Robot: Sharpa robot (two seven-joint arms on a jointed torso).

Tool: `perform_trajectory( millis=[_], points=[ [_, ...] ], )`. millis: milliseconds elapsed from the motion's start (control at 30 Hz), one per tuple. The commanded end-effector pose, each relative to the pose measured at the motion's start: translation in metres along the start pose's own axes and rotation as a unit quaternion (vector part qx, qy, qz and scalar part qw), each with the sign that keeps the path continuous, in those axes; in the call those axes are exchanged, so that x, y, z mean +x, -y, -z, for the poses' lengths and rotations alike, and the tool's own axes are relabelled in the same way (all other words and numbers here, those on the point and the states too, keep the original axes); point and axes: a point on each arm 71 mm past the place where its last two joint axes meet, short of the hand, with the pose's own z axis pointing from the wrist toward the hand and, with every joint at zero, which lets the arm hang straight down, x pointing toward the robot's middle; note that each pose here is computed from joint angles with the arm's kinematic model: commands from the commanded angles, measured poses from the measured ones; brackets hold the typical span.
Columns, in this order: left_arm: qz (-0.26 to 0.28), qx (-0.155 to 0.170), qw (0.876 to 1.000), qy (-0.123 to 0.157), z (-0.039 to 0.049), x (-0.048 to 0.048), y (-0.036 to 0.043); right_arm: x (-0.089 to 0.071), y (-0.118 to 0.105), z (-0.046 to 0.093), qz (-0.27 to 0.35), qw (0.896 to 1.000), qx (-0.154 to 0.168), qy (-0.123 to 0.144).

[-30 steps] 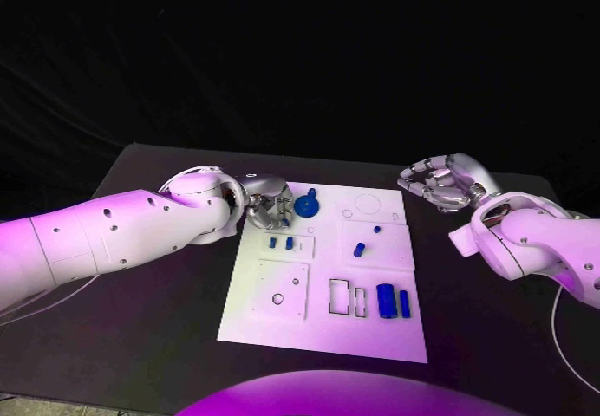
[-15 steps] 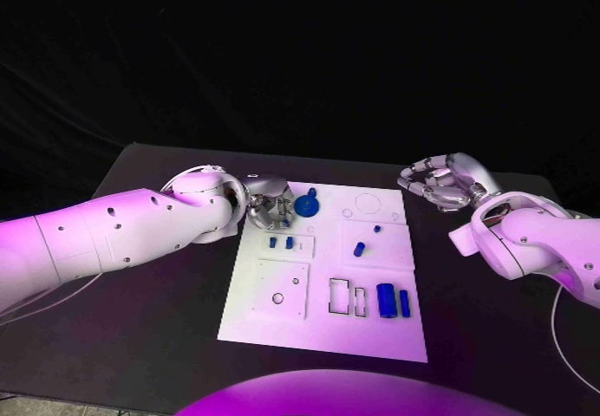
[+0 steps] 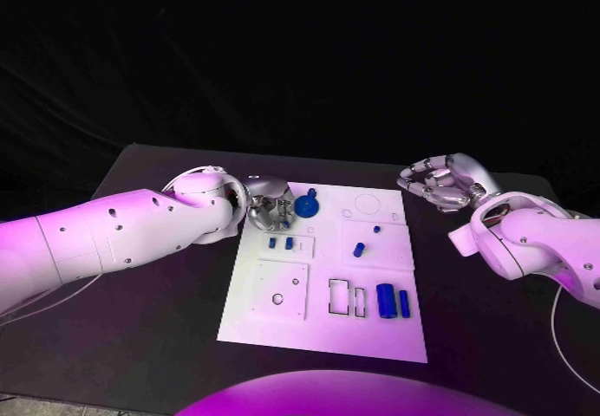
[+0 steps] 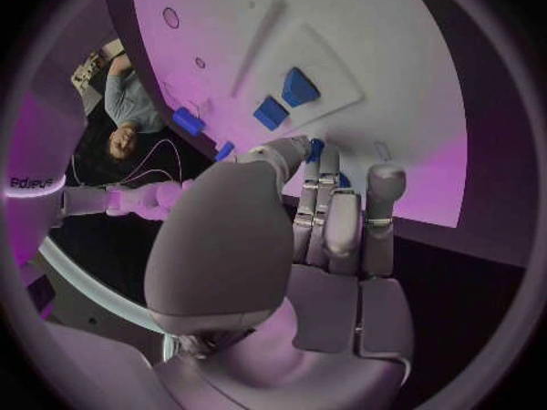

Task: Assemble the parts on the task board

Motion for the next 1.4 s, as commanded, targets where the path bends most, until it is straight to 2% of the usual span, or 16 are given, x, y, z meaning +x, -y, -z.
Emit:
perform_trajectory(
  millis=[33, 967, 1400],
  points=[
    [-0.004, 0.001, 1.0, -0.01, -0.0004, 0.003, 0.001, 0.0015, -0.0005, 0.0002, 0.003, 1.0, -0.003, -0.007],
    [-0.001, -0.008, 1.0, 0.002, 0.0024, 0.0012, -0.0025, 0.0, 0.0012, 0.0004, 0.004, 1.0, -0.001, -0.004],
    [0.0, -0.018, 1.0, 0.009, 0.0058, -0.0003, -0.0082, -0.0011, 0.0031, 0.0004, 0.007, 1.0, 0.004, -0.003]
  ],
)
